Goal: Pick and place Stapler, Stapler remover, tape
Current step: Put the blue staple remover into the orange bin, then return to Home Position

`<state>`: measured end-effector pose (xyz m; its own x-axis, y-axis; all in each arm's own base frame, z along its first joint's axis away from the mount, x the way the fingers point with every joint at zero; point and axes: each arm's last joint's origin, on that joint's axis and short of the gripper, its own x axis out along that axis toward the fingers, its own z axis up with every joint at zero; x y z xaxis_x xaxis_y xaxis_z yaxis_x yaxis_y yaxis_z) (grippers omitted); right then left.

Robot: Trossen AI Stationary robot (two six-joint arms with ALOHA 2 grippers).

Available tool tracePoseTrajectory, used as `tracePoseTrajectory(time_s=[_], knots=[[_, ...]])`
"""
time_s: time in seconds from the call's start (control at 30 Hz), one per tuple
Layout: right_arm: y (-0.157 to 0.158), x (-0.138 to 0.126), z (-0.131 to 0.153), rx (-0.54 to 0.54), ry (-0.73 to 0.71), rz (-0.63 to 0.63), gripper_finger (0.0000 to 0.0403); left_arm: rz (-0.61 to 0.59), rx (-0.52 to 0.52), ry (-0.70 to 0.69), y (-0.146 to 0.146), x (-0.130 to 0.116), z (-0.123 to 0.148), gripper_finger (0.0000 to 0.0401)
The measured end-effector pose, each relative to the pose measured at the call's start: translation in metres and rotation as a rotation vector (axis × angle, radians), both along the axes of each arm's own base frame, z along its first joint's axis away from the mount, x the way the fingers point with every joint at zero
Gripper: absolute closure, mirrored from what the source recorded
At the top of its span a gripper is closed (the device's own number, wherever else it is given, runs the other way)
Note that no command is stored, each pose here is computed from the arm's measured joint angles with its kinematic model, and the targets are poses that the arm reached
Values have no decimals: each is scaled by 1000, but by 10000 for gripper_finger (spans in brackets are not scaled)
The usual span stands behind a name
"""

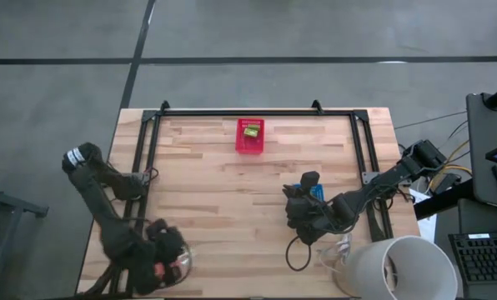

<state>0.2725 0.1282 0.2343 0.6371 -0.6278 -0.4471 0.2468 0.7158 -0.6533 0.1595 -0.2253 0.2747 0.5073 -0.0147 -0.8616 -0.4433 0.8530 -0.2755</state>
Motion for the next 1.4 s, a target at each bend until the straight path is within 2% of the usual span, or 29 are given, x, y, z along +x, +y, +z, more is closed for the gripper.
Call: tracePoseTrajectory(time_s=[0.1,0.3,0.47,0.73,0.9,0.97,1.03,1.13,1.2,1.27,1.33,1.4], knots=[[0,0,0,1,-1,0,351,32,-19,32,-3,-21,2,391],[0,0,0,2,-3,0,351,100,28,110,-8,-46,-7,394],[0,0,0,2,-3,0,351,150,64,205,-11,-49,-24,391],[0,0,0,2,-4,2,351,168,76,213,-14,-47,-50,365],[0,0,0,-6,3,7,351,341,92,220,-4,-49,-55,347],[-1,1,0,-4,0,3,351,389,126,166,1,-49,-53,337],[-2,2,0,9,4,3,351,400,181,30,5,-47,-54,329],[-7,8,0,85,9,18,356,364,292,-311,13,-36,-54,328],[-12,15,-2,163,10,54,367,332,361,-499,17,-27,-55,340],[-16,22,-7,239,2,132,383,307,422,-563,23,-18,-56,364],[-20,29,-13,295,-32,231,392,314,463,-552,32,-8,-60,390],[-24,34,-18,345,-76,341,394,352,479,-541,42,4,-67,394]])
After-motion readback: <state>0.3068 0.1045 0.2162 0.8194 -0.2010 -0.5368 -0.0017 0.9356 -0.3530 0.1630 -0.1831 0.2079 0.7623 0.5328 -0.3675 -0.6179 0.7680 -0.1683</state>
